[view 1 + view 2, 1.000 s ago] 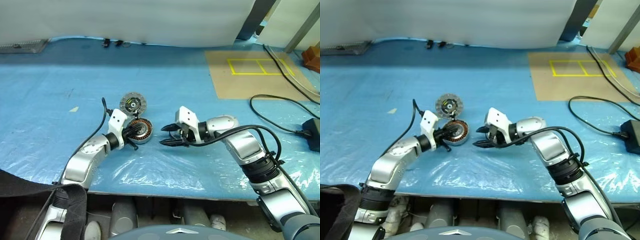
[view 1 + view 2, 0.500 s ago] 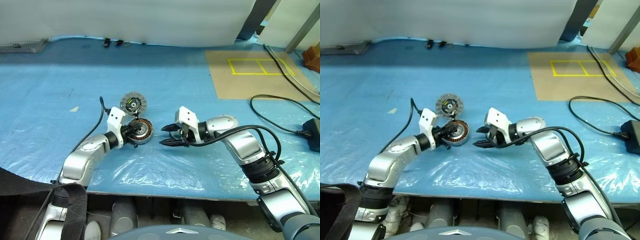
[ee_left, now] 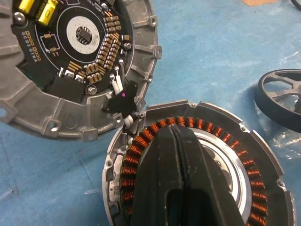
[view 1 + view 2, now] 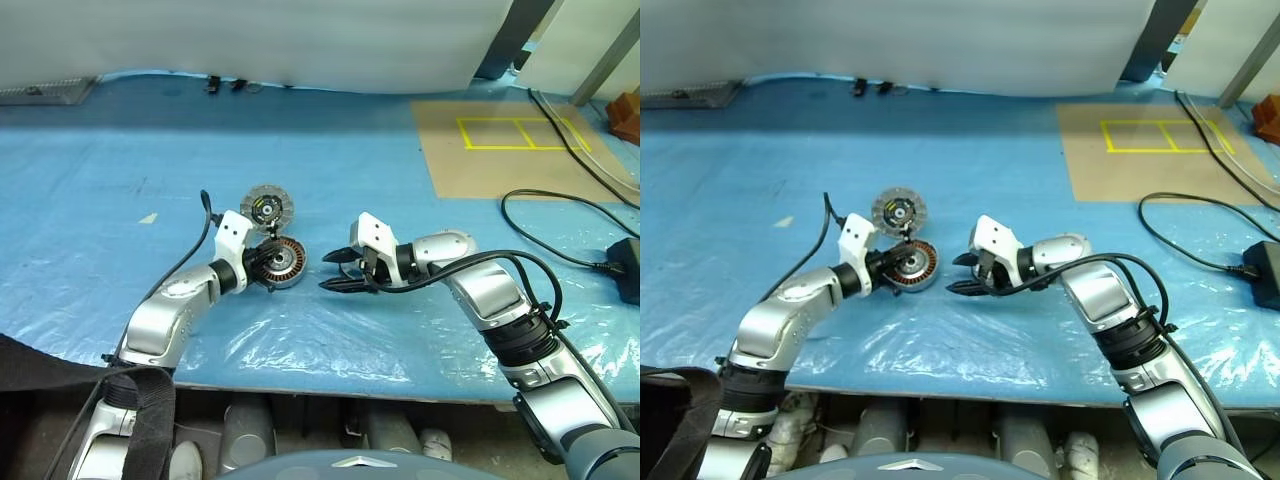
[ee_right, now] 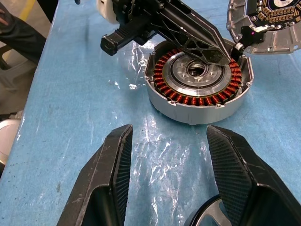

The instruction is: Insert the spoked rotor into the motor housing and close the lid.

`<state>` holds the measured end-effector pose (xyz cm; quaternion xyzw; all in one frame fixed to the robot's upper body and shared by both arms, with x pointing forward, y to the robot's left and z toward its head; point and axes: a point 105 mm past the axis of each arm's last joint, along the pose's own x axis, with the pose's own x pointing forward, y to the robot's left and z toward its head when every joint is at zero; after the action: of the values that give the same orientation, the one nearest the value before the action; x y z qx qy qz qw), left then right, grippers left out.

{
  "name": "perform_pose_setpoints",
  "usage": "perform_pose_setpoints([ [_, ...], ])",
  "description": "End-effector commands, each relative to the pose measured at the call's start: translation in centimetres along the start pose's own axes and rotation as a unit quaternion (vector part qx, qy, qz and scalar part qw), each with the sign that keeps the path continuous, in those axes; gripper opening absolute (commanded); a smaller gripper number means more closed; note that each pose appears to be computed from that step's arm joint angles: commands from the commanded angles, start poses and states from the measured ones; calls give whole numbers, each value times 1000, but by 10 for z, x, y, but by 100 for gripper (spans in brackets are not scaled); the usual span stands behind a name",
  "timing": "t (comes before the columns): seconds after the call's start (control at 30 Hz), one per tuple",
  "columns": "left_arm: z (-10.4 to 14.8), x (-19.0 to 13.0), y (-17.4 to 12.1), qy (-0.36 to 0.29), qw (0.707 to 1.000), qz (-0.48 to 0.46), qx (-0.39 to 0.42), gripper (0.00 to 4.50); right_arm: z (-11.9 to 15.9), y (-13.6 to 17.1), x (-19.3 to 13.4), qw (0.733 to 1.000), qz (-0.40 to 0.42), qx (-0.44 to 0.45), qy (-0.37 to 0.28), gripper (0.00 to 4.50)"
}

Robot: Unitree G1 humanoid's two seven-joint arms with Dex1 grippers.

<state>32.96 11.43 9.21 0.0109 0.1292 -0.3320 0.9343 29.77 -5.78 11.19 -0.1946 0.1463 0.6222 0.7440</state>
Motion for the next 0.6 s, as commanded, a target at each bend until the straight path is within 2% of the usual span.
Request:
perform_pose_setpoints([
  [0.03,-13,3,-8,39,999,-17,3,1,7,1,-2,1000,4,-13,-4,251],
  [0.23,-18,0,-14,63,997,-40,23,1,7,1,-3,1000,4,-12,-3,251],
  [0.43,-22,-7,-15,87,990,-69,92,1,8,1,-2,1000,2,-13,-4,251],
  [0.6,-30,-4,-14,113,987,-67,94,1,9,1,-1,1000,3,-15,-6,251],
])
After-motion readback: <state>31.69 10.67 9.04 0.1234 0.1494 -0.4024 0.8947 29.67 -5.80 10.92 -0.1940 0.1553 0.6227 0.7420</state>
